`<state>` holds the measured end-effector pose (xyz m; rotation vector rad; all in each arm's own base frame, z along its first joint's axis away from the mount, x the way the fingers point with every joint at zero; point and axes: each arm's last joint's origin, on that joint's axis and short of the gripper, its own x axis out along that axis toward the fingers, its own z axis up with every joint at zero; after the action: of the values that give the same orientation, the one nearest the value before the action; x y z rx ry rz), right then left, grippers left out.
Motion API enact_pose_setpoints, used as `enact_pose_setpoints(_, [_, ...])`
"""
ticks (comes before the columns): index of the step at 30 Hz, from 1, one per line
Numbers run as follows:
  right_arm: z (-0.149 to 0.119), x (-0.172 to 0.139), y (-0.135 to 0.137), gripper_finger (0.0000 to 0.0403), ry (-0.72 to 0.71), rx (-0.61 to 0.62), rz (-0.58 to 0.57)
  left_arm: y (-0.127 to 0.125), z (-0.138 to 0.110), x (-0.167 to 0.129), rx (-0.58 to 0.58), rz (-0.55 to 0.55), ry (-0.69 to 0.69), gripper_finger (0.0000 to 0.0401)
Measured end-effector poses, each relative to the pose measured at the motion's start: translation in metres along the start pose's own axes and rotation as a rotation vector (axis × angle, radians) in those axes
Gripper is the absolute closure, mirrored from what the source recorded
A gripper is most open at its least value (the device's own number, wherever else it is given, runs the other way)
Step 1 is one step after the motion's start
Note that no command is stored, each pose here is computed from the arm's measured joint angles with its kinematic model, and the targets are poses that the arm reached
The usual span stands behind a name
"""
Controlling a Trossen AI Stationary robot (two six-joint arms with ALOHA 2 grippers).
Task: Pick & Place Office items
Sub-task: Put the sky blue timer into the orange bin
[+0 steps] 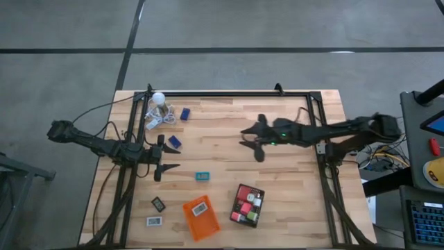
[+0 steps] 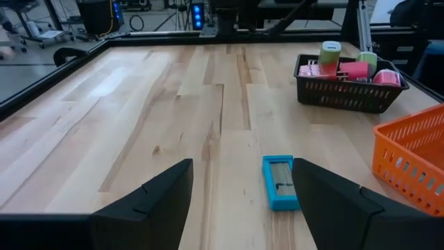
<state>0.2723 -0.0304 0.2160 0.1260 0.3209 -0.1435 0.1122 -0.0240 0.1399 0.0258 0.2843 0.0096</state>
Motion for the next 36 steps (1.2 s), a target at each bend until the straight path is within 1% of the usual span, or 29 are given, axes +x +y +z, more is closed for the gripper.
enact_pose_setpoints(6, [-0.021,-0.043,-0.005,0.0184,-0.050,-0.014,-0.068,0.000,0.000,0.000,0.000,0.000,0.000,0.0149])
enact_pose_setpoints(9, [-0.031,-0.059,-0.007,0.0184,-0.080,0.010,-0.089,0.000,0.000,0.000,0.000,0.000,0.000,0.0149])
enact_pose_setpoints(12, [-0.042,-0.071,-0.010,0.0184,-0.104,0.008,-0.107,0.000,0.000,0.000,0.000,0.000,0.000,0.0149])
enact_pose_setpoints(15, [-0.052,-0.080,-0.011,0.0184,-0.133,0.006,-0.107,0.000,0.000,0.000,0.000,0.000,0.000,0.0149])
enact_pose_setpoints(18, [-0.062,-0.089,-0.013,0.0184,-0.149,0.002,-0.133,0.000,0.000,0.000,0.000,0.000,0.000,0.0149])
enact_pose_setpoints(23, [-0.074,-0.100,-0.015,0.0184,-0.187,0.041,-0.154,0.000,0.000,0.000,0.000,0.000,0.000,0.0149])
enact_pose_setpoints(29, [-0.087,-0.111,-0.017,0.0184,-0.223,-0.040,-0.175,0.000,0.000,0.000,0.000,0.000,0.000,0.0149])
enact_pose_setpoints(33, [-0.096,-0.116,-0.018,0.0184,-0.257,-0.011,-0.169,0.000,0.000,0.000,0.000,0.000,0.000,0.0148])
enact_pose_setpoints(36, [-0.096,-0.120,-0.018,0.0183,-0.290,-0.004,-0.165,0.000,0.000,0.000,0.000,0.000,0.000,0.0149])
